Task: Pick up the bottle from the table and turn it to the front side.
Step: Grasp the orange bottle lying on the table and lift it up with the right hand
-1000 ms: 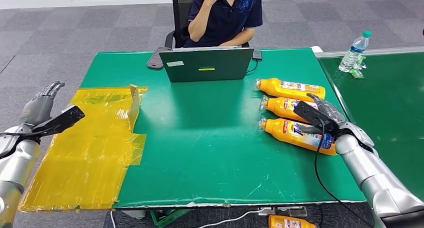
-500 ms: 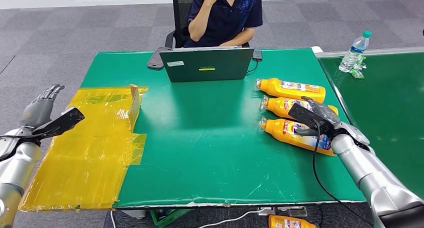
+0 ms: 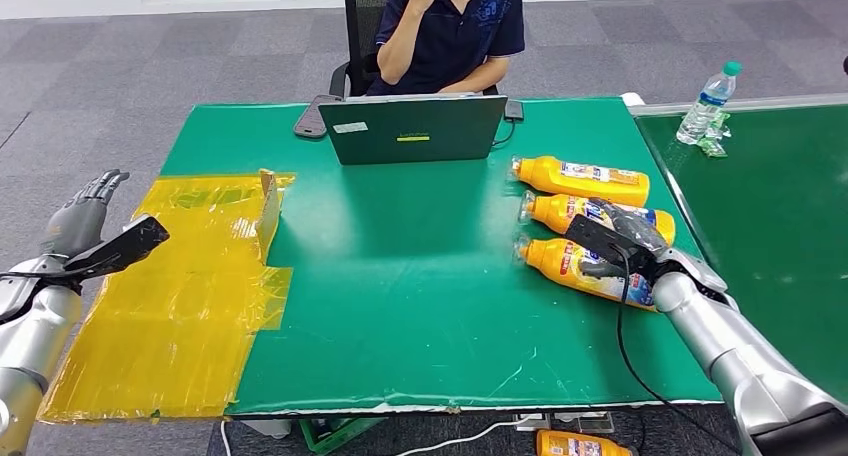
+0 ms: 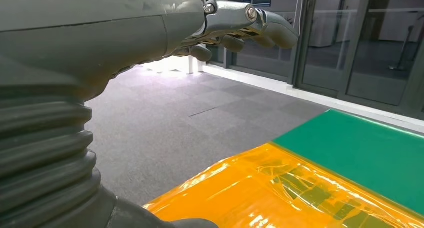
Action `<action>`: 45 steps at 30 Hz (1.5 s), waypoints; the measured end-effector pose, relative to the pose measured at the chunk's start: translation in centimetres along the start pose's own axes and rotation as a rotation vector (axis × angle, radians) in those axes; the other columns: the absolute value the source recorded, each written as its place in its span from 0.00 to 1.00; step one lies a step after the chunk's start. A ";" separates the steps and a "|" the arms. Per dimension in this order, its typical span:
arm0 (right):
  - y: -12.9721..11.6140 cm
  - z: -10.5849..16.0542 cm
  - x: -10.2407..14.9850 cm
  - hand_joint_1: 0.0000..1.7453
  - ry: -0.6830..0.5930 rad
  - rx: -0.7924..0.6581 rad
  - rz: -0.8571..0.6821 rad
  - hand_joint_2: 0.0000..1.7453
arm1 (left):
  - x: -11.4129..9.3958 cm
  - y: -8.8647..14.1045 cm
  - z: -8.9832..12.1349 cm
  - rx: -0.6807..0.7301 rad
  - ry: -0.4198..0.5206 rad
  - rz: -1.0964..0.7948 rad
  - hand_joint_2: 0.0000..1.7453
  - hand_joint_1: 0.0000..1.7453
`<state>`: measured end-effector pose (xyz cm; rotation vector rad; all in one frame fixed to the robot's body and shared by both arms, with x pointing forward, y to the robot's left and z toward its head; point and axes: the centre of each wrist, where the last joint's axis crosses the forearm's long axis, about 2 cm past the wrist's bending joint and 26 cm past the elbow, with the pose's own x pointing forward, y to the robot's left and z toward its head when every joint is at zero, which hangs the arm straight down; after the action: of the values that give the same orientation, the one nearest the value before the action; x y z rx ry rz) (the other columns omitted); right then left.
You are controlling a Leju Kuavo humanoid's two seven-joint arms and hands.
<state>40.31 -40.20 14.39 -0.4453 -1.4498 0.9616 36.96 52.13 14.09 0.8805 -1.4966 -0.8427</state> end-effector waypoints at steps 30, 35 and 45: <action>8.8 -2.8 7.4 0.00 -0.157 0.206 -0.108 1.00 | 2.5 0.0 -2.6 -0.002 -0.038 0.004 1.00 0.00; 8.1 -2.5 5.6 0.00 -0.112 0.167 -0.101 1.00 | 2.0 -0.4 -1.8 -0.004 -0.040 0.004 1.00 0.00; 7.0 -1.4 2.8 0.75 -0.044 0.148 -0.077 1.00 | 1.6 -0.6 -1.4 -0.013 -0.043 0.000 1.00 0.00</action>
<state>39.29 -33.65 10.58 -0.2590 -1.4132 1.0140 38.27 50.39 14.43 0.8576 -1.5266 -0.8751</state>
